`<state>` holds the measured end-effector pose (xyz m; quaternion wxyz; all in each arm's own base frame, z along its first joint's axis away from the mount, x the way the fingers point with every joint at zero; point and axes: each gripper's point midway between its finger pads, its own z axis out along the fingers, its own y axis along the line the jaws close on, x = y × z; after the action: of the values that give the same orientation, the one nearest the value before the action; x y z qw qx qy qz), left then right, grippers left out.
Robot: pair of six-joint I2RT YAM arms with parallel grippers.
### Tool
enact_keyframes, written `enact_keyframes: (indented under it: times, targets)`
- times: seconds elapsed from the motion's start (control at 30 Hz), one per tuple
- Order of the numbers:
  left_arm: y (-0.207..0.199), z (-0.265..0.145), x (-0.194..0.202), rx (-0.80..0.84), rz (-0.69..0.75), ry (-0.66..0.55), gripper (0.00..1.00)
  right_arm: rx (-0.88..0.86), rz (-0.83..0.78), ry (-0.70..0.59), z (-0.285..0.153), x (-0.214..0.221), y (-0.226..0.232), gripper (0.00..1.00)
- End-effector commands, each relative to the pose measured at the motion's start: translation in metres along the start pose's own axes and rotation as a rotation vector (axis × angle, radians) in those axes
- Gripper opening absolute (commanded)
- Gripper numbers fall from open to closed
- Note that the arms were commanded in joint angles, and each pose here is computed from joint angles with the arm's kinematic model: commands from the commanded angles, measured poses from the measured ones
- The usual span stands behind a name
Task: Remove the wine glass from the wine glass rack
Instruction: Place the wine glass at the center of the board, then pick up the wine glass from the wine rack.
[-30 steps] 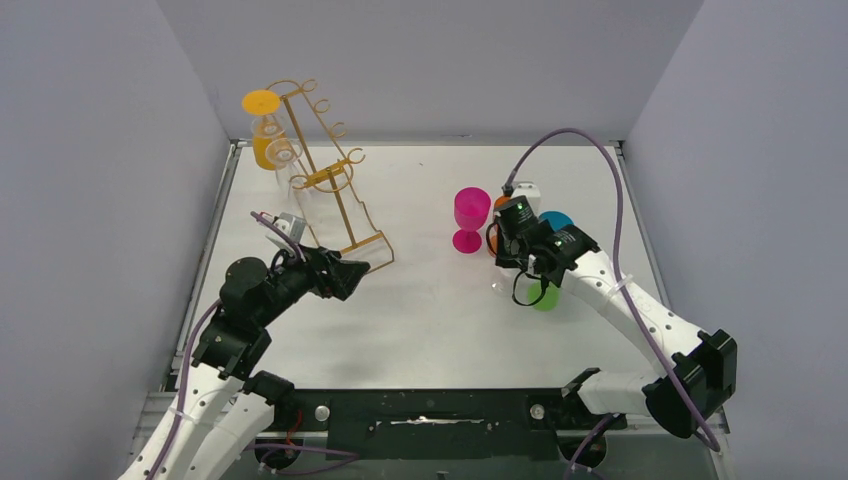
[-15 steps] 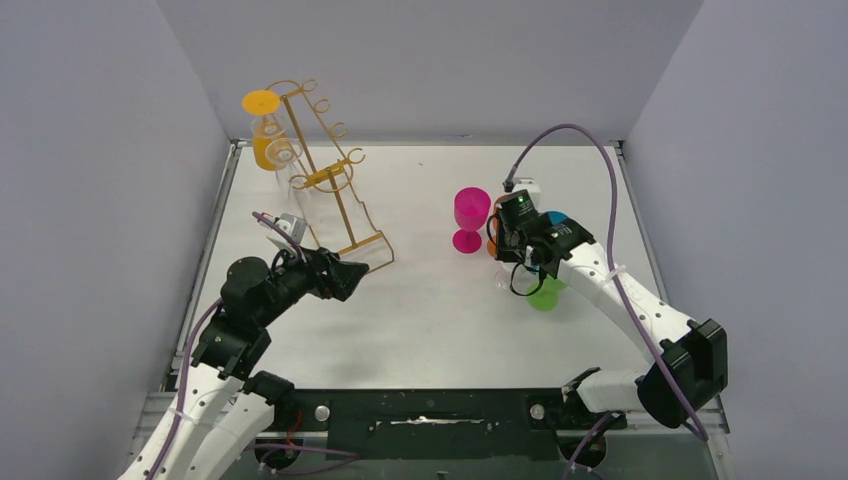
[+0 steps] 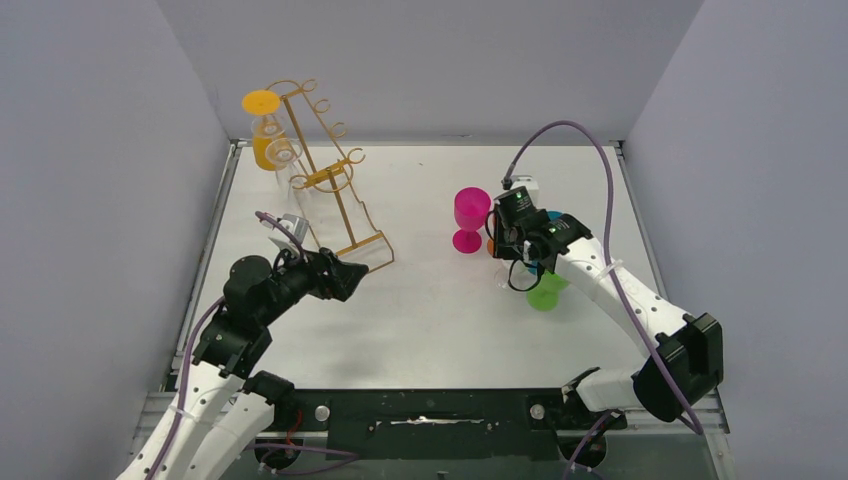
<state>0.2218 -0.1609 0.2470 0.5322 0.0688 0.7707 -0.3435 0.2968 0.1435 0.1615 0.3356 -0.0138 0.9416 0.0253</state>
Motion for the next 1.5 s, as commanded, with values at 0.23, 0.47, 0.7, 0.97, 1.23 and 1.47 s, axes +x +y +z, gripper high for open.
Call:
enact_keyframes:
  times: [0.23,0.47,0.7,0.97,1.23,1.47]
  targets:
    - [-0.004,-0.004,-0.028,-0.020,0.038,-0.063,0.83,0.008,0.008,-0.092,-0.016,-0.031,-0.001,0.34]
    - [0.001,-0.002,-0.025,-0.043,0.038,-0.046,0.83,0.008,0.017,-0.112,-0.020,-0.035,-0.002,0.40]
    - [0.012,-0.001,-0.022,-0.099,0.034,-0.037,0.83,0.014,0.021,-0.130,-0.025,-0.041,-0.004,0.42]
    - [0.040,0.000,-0.011,-0.246,-0.033,-0.022,0.83,-0.031,0.059,-0.198,-0.043,-0.055,0.000,0.43]
    - [0.090,-0.015,0.010,-0.540,-0.236,-0.072,0.83,-0.200,0.202,-0.367,-0.074,-0.068,0.013,0.49]
    - [0.115,-0.005,0.046,-0.656,-0.410,-0.019,0.80,-0.328,0.286,-0.521,-0.100,-0.078,0.017,0.66]
